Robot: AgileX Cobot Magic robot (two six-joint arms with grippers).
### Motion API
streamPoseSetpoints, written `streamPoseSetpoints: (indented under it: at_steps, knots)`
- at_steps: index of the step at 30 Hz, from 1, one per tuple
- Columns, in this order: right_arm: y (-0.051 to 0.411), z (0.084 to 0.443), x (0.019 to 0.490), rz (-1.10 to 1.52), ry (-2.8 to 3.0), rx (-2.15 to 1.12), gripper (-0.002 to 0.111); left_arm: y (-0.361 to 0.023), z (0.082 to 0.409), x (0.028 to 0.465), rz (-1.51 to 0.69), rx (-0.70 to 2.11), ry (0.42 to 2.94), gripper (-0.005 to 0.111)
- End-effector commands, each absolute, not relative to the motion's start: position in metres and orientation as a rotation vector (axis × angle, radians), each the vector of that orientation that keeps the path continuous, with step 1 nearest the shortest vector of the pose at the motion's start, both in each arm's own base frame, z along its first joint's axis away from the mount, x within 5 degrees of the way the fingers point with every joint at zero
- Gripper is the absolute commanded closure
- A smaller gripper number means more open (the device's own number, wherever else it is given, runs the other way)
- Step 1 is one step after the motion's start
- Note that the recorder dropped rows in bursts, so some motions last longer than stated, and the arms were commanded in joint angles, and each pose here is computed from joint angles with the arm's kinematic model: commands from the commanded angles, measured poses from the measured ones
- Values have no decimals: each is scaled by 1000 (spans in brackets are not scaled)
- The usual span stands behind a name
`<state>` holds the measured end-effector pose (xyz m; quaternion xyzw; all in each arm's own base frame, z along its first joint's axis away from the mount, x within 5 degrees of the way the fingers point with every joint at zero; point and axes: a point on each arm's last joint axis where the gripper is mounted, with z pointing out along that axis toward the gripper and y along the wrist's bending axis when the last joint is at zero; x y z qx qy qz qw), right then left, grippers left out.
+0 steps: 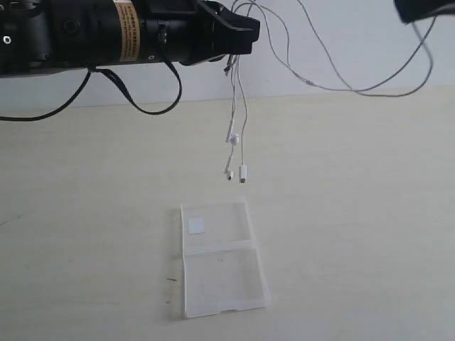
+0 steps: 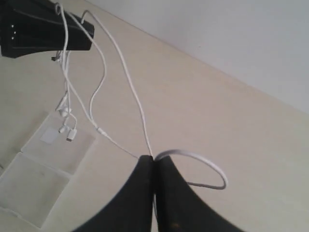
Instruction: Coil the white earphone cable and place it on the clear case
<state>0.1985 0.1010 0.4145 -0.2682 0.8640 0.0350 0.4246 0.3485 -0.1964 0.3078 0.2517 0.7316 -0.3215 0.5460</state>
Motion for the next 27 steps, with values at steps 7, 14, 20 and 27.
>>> streamPoseSetpoints:
  at_steps: [7, 14, 20, 27]
  knots:
    - [122, 368, 198, 358, 2155, -706, 108, -192, 320, 351, -697, 553, 1734, 107]
    - [129, 361, 204, 388, 2160, -735, 104, -193, 332, 352, -712, 538, 1701, 107]
    - [130, 358, 205, 386, 2173, -759, 63, -190, 331, 355, -672, 512, 1719, 107]
    - [125, 366, 197, 392, 2144, -745, 50, -187, 330, 357, -634, 488, 1737, 107]
